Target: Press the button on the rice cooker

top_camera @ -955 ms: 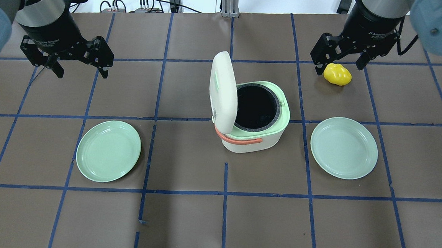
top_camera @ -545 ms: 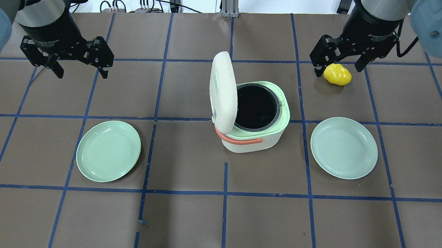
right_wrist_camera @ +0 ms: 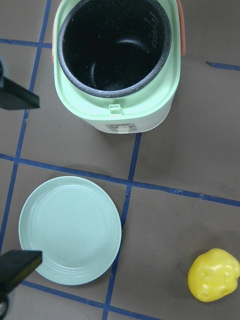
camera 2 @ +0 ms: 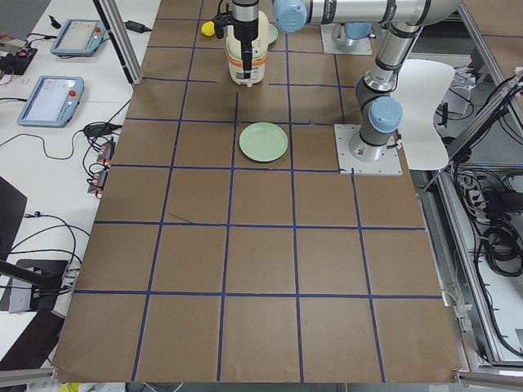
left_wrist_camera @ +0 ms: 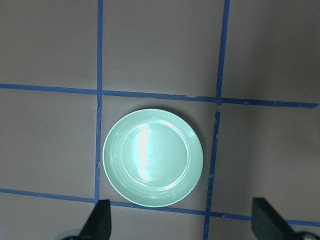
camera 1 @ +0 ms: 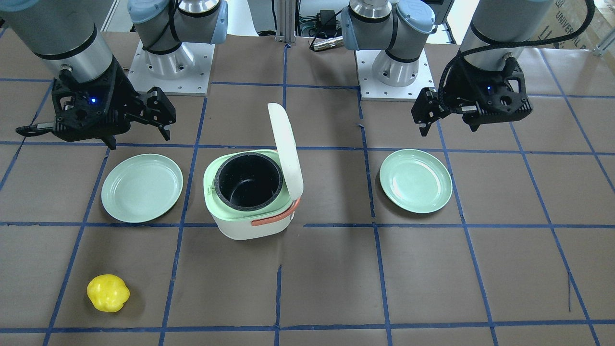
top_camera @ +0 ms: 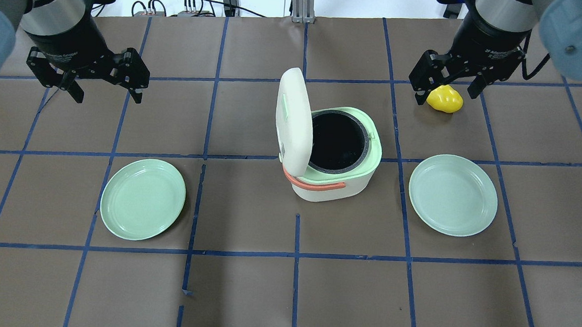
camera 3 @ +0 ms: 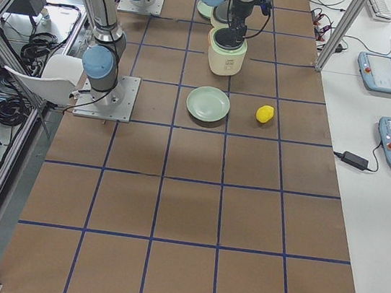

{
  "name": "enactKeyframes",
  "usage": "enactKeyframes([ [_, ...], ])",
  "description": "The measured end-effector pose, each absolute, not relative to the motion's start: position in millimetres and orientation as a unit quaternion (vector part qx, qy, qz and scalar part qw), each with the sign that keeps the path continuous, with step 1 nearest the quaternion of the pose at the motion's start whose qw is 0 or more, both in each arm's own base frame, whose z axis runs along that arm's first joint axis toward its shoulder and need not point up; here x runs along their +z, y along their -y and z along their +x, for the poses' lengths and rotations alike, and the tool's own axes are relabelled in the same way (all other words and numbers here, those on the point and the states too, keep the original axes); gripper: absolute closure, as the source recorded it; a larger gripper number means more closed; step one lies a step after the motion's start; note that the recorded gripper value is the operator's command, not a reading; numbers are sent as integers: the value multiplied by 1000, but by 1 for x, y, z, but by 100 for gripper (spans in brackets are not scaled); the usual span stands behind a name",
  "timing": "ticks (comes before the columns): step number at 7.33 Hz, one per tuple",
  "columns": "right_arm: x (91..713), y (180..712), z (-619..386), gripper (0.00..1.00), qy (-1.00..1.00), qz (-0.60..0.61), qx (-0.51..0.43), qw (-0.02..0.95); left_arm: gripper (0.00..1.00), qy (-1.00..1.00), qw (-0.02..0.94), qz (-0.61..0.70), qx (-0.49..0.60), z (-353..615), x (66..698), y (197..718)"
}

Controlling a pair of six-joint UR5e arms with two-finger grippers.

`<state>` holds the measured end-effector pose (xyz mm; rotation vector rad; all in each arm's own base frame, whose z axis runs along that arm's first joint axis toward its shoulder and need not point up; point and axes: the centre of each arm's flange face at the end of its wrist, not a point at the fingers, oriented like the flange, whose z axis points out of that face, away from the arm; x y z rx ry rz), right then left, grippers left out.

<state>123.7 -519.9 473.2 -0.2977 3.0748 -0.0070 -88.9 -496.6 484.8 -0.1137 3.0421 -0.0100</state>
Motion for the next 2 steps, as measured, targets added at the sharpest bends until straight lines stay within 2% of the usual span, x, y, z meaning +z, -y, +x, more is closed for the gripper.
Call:
enactKeyframes([
  [2, 473, 520, 124, 0, -995, -95, -3, 26, 0, -998, 49, -37, -3, -89, 485, 497],
])
